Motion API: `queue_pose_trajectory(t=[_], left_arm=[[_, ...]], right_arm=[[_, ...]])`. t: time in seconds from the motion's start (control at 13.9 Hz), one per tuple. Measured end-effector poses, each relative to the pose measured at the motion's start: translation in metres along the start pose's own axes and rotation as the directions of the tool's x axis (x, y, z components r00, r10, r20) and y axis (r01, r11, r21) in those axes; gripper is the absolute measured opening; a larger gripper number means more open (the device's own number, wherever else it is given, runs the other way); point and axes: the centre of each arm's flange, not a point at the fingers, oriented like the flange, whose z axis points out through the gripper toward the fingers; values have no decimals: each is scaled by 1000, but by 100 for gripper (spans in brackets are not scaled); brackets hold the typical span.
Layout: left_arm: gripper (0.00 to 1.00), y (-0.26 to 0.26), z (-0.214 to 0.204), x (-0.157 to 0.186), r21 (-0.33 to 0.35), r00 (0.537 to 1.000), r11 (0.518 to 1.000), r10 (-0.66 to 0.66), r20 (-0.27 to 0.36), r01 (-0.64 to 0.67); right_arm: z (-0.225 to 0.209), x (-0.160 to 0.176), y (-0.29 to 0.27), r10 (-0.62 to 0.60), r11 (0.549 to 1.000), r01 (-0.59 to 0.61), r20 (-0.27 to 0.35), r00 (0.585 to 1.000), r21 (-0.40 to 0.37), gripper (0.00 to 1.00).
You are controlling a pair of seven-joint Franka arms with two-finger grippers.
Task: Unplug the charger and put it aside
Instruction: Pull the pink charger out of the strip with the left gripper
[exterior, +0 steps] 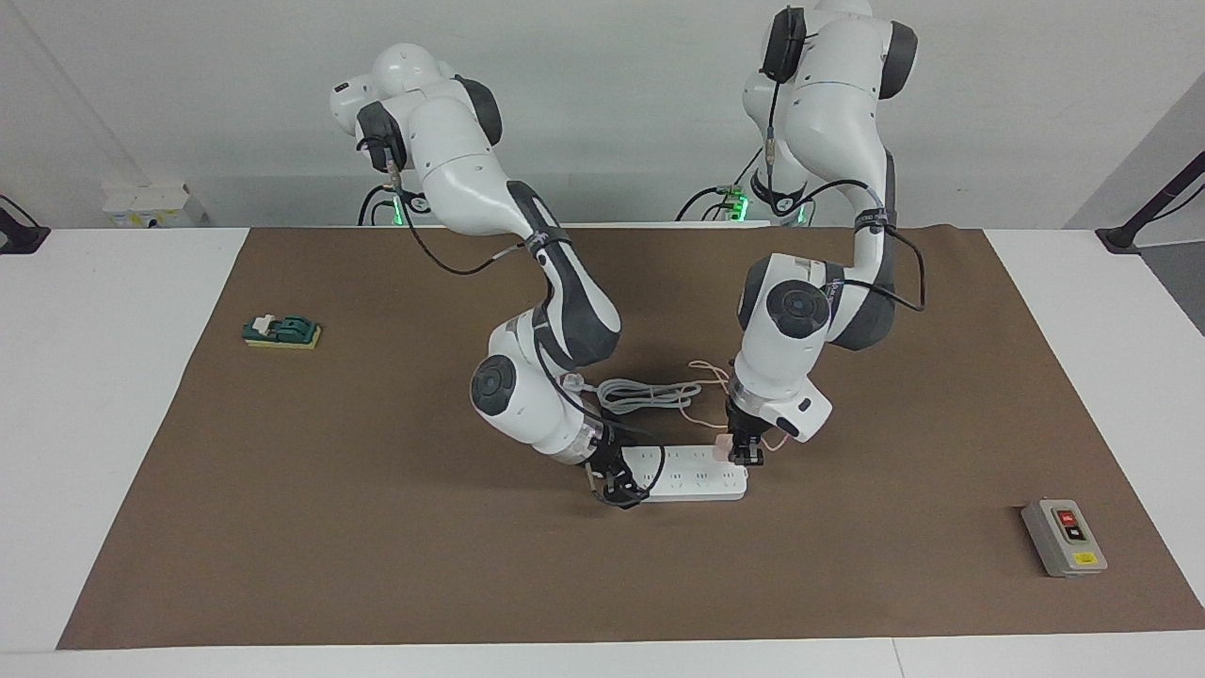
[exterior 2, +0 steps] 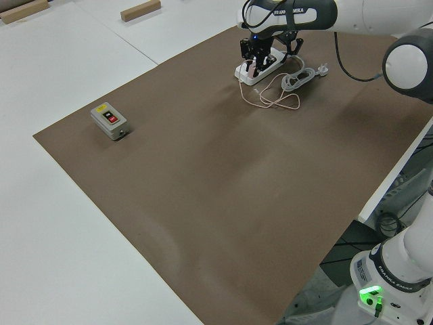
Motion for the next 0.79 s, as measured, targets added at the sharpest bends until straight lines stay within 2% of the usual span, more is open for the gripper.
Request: queue_pose_trajectory(t=[0.14, 0.29, 0.5, 0.79], left_arm=[[31, 1, -6, 0, 7, 1000, 1000, 24, 0, -24], [31, 6, -40, 19, 8, 999, 999, 39, -12, -39], [31, 5, -117, 101, 14, 998, 998, 67, -13, -67], [31, -22, -180, 207, 89, 979, 975, 204, 14, -205]], right_arm=[[0, 0, 0, 0, 1000, 0, 0, 1000, 0, 93], [0, 0, 0, 0, 1000, 0, 0, 1000, 1, 93], [0, 0, 0, 0, 1000, 0, 0, 1000, 1, 93], [0, 0, 0, -1, 1000, 1, 0, 1000, 1, 93]])
